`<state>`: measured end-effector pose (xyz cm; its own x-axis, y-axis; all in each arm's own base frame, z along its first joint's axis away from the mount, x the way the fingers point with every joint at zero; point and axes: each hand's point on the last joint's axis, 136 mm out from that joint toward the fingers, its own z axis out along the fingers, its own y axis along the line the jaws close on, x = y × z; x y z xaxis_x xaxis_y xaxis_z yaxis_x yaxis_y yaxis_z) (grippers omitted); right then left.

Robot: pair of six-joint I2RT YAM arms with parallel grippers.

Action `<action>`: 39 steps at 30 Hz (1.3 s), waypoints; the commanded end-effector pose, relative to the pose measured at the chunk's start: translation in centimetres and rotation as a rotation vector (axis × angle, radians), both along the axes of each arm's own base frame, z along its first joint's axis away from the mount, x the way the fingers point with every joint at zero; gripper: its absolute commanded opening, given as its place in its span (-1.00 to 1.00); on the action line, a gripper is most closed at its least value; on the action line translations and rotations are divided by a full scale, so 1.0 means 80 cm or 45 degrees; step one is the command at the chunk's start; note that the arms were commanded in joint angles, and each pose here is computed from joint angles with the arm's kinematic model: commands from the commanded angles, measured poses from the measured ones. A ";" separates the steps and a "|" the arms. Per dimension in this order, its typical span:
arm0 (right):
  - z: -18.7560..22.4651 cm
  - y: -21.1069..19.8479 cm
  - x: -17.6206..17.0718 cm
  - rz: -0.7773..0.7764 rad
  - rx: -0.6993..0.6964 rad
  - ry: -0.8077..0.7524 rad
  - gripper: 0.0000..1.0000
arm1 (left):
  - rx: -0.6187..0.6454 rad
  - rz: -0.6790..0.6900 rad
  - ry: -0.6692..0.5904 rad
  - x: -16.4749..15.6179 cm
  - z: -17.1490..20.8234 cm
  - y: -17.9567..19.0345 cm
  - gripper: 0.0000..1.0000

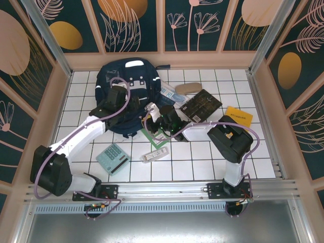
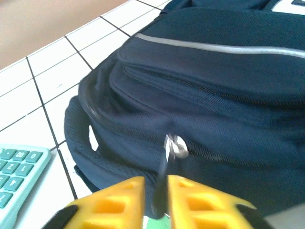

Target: Pack books, pencil case, and school supplies into a backpack

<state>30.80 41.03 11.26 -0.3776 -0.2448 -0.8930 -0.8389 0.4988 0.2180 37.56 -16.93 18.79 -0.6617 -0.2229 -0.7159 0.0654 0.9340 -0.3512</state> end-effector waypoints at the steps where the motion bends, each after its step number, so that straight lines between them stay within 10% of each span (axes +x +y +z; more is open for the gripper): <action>1: 0.045 0.004 -0.005 0.035 0.114 -0.035 -0.36 | -0.138 0.027 0.017 -0.020 0.001 0.000 -0.14; 18: 0.082 -0.110 0.067 -0.408 0.317 0.065 -0.26 | -0.176 0.189 0.126 -0.079 -0.057 -0.073 -0.24; 30: 0.094 -0.192 0.089 -0.677 0.427 0.069 -0.21 | 0.568 0.334 0.085 -0.053 -0.088 -0.084 0.14; 39: 0.098 -0.209 0.091 -0.709 0.481 0.090 -0.20 | 0.785 0.473 0.054 -0.038 -0.107 -0.073 0.07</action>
